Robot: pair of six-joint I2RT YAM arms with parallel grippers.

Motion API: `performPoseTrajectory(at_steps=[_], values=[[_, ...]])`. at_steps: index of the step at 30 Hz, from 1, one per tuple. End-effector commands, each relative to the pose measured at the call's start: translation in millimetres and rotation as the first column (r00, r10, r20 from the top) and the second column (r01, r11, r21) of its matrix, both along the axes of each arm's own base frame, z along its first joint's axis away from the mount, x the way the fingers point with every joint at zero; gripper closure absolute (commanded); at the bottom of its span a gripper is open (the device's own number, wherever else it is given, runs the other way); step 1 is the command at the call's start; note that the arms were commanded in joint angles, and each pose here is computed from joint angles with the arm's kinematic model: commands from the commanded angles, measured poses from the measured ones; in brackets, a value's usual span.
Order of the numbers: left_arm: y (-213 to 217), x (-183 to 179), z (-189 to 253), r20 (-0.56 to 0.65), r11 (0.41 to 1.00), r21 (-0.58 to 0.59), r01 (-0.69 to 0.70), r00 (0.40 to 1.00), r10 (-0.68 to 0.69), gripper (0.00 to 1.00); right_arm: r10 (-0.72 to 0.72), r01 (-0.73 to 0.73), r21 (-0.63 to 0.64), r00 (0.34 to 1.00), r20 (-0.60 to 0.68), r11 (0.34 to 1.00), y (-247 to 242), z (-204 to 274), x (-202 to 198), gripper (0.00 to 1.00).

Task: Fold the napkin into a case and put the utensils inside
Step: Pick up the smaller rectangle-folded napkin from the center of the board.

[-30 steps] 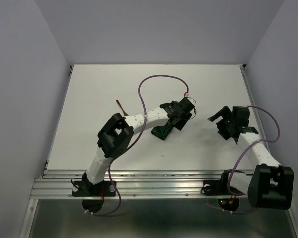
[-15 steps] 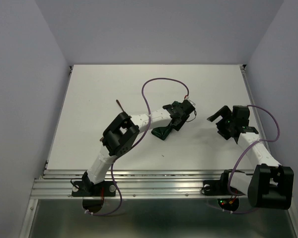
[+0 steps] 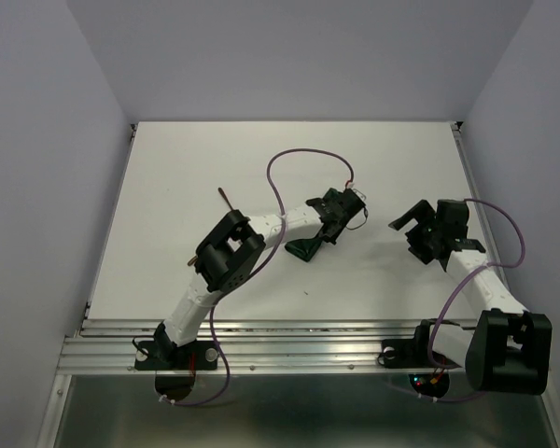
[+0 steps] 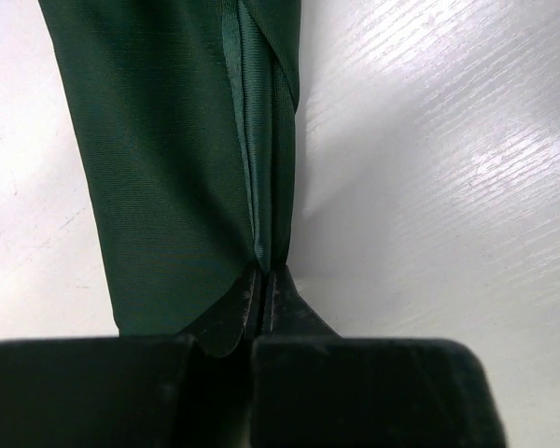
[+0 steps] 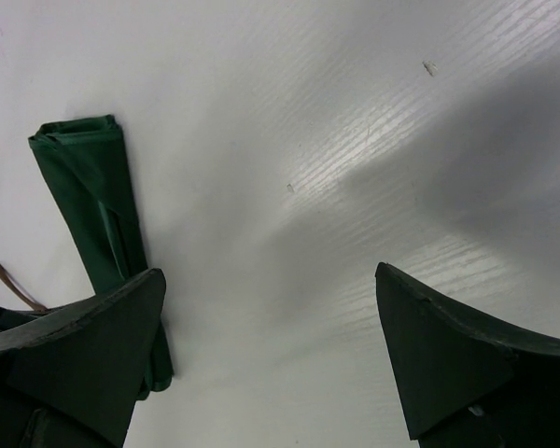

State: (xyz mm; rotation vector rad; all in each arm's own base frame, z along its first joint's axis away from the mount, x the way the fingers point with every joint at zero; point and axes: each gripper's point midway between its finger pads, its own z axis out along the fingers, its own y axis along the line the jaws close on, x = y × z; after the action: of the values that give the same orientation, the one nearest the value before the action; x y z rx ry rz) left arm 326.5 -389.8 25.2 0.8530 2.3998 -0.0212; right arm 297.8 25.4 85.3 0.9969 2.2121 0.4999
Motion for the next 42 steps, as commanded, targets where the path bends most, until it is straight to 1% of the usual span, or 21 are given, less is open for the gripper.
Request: performPoseTrajectory(at_steps=[1,5,8,9,12,19,23,26,28,29,31,32,33,35,36,37,38,39,40,41,42], values=[[9.1,-4.4,-14.1,-0.059,1.0,0.012,0.003,0.998,-0.002,1.0,0.002,-0.001,-0.004,1.0,0.015,1.0,-2.0,3.6,-1.6,0.01],[0.9,-5.6,0.1,-0.084,0.999,-0.037,0.036,0.996,-0.039,1.0,0.001,0.0,-0.008,1.0,0.016,1.0,-2.6,4.0,-1.2,0.01],[-20.4,-18.9,24.6,-0.139,0.982,-0.157,0.105,0.982,-0.127,1.0,-0.002,0.002,-0.01,1.0,0.014,1.0,-3.2,3.1,-1.3,0.01],[-31.7,-27.4,38.7,-0.165,0.964,-0.225,0.142,0.97,-0.181,1.0,-0.001,0.001,-0.011,1.0,0.013,1.0,-3.2,2.7,-1.3,0.01],[-45.2,-40.6,61.6,-0.193,0.93,-0.315,0.189,0.947,-0.258,1.0,-0.005,0.005,-0.009,1.0,0.014,1.0,-3.4,2.0,-0.9,0.01],[-61.0,-65.2,64.8,-0.283,0.874,-0.434,0.218,0.888,-0.362,1.0,-0.008,0.008,-0.009,0.999,0.032,1.0,-3.8,6.5,1.1,0.01],[-74.9,-83.2,79.4,-0.323,0.807,-0.541,0.239,0.826,-0.461,1.0,-0.009,0.01,-0.015,0.998,0.059,1.0,-4.4,14.9,2.1,0.01],[-79.9,-85.7,87.4,-0.333,0.78,-0.58,0.235,0.806,-0.49,1.0,0.003,-0.002,-0.003,0.997,0.073,1.0,-1.4,23.7,3.1,0.01],[-83.6,-91.6,93.3,-0.351,0.751,-0.62,0.226,0.776,-0.523,1.0,-0.001,0.002,-0.003,0.996,0.092,1.0,-1.9,35.3,6.5,0.01],[-84.8,-96.4,98.0,-0.362,0.727,-0.649,0.222,0.751,-0.553,1.0,-0.004,0.005,-0.008,0.994,0.108,1.0,-3.0,43.0,9.4,0.01],[-85.6,-100.2,103.2,-0.371,0.699,-0.685,0.207,0.727,-0.578,1.0,-0.013,0.015,-0.019,0.993,0.118,1.0,-5.4,49.8,10.0,0.01],[-88.0,-102.5,113.9,-0.361,0.658,-0.726,0.199,0.704,-0.612,1.0,-0.021,0.025,-0.028,0.991,0.131,0.999,-7.6,55.1,10.5,0.01],[-86.8,-104.5,112.5,-0.371,0.65,-0.737,0.187,0.692,-0.619,1.0,-0.023,0.028,-0.035,0.989,0.143,0.999,-8.9,61.3,12.0,0.01],[-88.6,-104.4,117.6,-0.357,0.615,-0.768,0.181,0.676,-0.645,1.0,-0.03,0.037,-0.044,0.988,0.15,0.998,-11.1,65.9,12.8,0.01],[-88.3,-108.2,121.3,-0.365,0.595,-0.787,0.166,0.651,-0.665,1.0,-0.032,0.04,-0.046,0.988,0.15,0.998,-11.6,67.1,12.6,0.0],[-85.4,-105.4,116.4,-0.376,0.592,-0.792,0.149,0.645,-0.666,1.0,-0.035,0.043,-0.047,0.987,0.154,0.998,-12.2,70.4,13.2,0.0],[-86.7,-102.9,117.7,-0.361,0.571,-0.807,0.149,0.642,-0.677,1.0,-0.035,0.043,-0.047,0.987,0.157,0.998,-12.2,71.7,13.1,0.0],[-85.4,-103.6,116.0,-0.375,0.561,-0.818,0.128,0.622,-0.687,1.0,-0.038,0.046,-0.047,0.986,0.162,0.998,-12.4,73.2,13.3,0.0],[-82.8,-103.0,109.4,-0.39,0.563,-0.819,0.109,0.614,-0.686,1.0,-0.039,0.047,-0.048,0.986,0.165,0.998,-12.7,74.1,13.2,0.0],[-81.4,-98.3,108.1,-0.378,0.538,-0.837,0.102,0.604,-0.702,1.0,-0.041,0.05,-0.05,0.985,0.166,0.998,-13.2,74.6,13.5,0.0],[-79.8,-96.4,108.2,-0.376,0.528,-0.844,0.093,0.601,-0.706,1.0,-0.041,0.05,-0.05,0.985,0.168,0.998,-13.3,74.9,13.7,0.0]])
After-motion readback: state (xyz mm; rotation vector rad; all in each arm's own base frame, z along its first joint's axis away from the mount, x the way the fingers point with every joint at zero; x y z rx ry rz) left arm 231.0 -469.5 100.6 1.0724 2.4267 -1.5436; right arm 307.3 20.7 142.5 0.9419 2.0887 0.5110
